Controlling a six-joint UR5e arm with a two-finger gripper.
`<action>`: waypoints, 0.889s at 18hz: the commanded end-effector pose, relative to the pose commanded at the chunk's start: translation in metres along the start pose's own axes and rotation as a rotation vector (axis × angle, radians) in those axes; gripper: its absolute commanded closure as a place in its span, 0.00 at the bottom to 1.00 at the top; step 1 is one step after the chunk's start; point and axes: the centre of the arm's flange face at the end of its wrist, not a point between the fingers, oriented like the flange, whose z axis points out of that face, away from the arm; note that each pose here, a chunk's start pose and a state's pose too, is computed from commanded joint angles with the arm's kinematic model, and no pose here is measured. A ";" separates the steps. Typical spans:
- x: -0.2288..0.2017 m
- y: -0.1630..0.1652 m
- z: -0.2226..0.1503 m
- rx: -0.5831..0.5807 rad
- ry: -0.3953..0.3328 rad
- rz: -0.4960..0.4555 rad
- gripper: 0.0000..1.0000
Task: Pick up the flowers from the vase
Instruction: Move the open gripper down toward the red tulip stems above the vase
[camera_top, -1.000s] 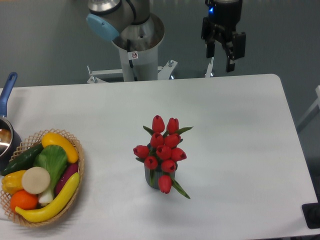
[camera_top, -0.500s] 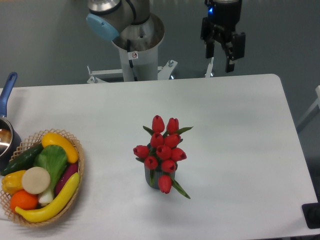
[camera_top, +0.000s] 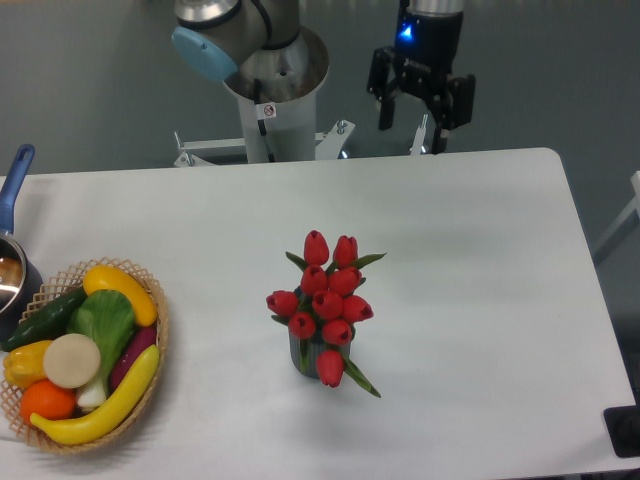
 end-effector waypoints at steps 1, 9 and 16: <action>0.008 -0.003 0.014 0.032 0.030 0.002 0.00; 0.015 -0.017 0.071 0.176 0.118 -0.075 0.00; -0.011 -0.007 0.122 0.394 0.240 -0.268 0.00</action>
